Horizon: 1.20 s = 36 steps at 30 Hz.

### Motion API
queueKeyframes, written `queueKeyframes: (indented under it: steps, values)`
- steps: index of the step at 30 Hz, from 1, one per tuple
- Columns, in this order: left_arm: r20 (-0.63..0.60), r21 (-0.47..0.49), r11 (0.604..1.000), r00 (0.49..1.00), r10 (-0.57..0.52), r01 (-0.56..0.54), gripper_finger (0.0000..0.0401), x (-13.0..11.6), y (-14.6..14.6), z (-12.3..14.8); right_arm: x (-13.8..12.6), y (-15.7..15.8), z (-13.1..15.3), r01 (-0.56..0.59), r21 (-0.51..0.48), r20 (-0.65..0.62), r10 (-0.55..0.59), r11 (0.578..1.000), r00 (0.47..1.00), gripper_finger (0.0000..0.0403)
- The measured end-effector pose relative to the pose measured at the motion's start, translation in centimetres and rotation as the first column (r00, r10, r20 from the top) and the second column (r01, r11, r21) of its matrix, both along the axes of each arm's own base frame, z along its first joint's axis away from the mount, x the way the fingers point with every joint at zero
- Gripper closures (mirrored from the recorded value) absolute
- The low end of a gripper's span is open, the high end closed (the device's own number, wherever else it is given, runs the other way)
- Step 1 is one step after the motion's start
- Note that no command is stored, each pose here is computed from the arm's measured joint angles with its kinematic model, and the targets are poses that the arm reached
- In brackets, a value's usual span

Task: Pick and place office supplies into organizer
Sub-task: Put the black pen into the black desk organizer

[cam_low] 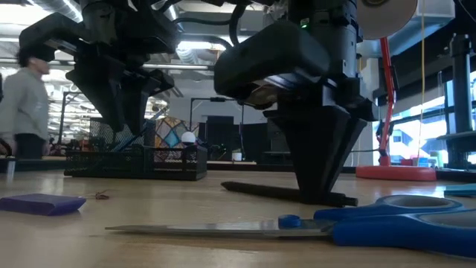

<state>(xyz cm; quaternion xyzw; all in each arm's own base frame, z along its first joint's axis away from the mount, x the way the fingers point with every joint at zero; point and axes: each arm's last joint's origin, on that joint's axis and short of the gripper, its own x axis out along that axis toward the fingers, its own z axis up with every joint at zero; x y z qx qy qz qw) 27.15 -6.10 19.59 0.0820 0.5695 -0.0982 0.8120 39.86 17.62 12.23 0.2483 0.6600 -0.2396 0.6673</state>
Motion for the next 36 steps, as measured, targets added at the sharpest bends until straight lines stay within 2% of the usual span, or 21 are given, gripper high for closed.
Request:
queueKeyframes:
  steps: [8,12,15,23,29,36]
  values:
    - [-0.001,0.000,1.000,1.000,0.000,0.000,0.0267,0.0,0.0,0.0,0.1,0.0,0.5,-0.048,-0.037,-0.014,0.048,0.998,0.999,0.0353]
    - [-0.016,0.007,1.000,1.000,-0.010,0.010,0.0267,-0.2,0.0,0.0,0.6,0.2,1.9,-0.083,-0.066,-0.013,0.083,0.994,0.996,0.0353]
    - [-0.019,0.005,1.000,1.000,-0.001,0.001,0.0267,-0.3,0.1,0.1,0.4,0.1,2.7,-0.114,-0.107,-0.056,0.108,0.988,0.993,0.0352]
    - [0.078,-0.016,1.000,0.997,0.000,0.002,0.0267,-0.9,0.2,2.1,0.0,-0.1,5.2,-0.132,-0.142,-0.126,0.114,0.981,0.986,0.0352]
    - [0.203,0.110,0.985,0.967,-0.150,0.130,0.0267,-1.6,-0.3,4.1,-0.6,-0.4,8.2,-0.158,-0.166,-0.204,0.123,0.973,0.971,0.0351]
    - [0.268,0.234,0.961,0.941,-0.207,0.145,0.0267,-3.0,-1.8,5.6,-0.5,-0.6,12.1,-0.191,-0.141,-0.093,0.179,0.971,0.979,0.0351]
